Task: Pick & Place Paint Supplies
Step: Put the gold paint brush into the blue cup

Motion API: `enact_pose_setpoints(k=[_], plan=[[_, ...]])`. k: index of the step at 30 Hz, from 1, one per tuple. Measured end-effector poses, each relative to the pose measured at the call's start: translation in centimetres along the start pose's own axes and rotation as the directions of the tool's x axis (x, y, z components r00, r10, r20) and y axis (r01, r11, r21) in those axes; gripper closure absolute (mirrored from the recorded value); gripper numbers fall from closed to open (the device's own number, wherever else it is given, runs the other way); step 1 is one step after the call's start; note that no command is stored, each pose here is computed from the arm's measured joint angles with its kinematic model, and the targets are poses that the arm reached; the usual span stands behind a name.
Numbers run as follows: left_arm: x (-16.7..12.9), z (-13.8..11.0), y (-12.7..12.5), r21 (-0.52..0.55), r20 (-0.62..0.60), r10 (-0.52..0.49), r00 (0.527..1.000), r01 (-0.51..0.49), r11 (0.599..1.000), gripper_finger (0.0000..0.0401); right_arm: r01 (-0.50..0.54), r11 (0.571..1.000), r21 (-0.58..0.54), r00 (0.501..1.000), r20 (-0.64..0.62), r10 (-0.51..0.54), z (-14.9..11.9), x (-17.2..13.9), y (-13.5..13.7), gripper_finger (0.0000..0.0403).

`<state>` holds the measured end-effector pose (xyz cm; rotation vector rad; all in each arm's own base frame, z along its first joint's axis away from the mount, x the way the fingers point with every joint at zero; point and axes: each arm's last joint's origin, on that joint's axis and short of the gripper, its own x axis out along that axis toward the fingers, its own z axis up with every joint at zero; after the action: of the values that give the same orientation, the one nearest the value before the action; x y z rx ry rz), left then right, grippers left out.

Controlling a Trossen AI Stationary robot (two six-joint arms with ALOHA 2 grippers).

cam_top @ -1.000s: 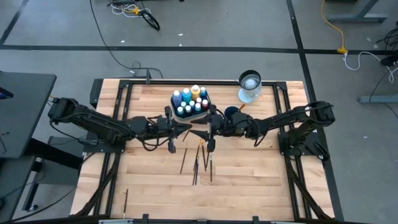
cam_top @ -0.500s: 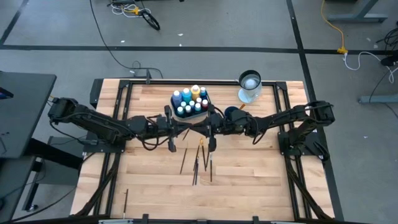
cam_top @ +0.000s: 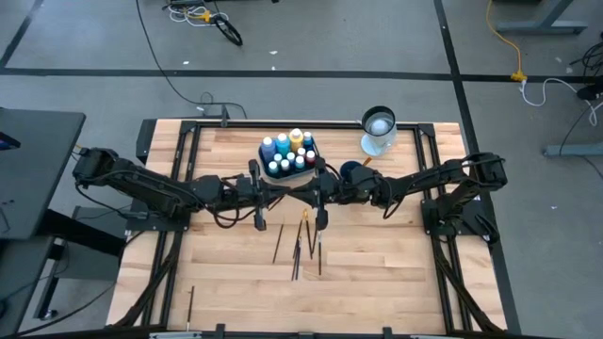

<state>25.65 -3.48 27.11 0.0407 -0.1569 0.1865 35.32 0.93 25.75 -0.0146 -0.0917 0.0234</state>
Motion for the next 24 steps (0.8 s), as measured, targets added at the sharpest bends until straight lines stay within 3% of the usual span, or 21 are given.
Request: enact_pose_setpoints(k=[13, 19, 24], plan=[[0.0, 0.2, 0.0, -0.001, 0.025, 0.002, 1.0, -0.002, 1.0, 0.0399, 0.007, 0.998, 0.06, 1.0, 0.003, -0.007, -0.4, 0.3, 0.0, 0.0282], [0.0, 0.3, 0.0, -0.003, 0.032, -0.005, 0.999, 0.005, 1.0, 0.0399, -0.014, 0.998, 0.06, 1.0, 0.008, 0.014, -1.0, 2.4, 0.1, 0.0283], [0.0, 0.3, 0.0, 0.001, 0.033, 0.002, 0.999, -0.002, 1.0, 0.04, -0.014, 0.998, 0.06, 1.0, -0.003, 0.014, -1.4, 3.2, 0.0, 0.0307]])
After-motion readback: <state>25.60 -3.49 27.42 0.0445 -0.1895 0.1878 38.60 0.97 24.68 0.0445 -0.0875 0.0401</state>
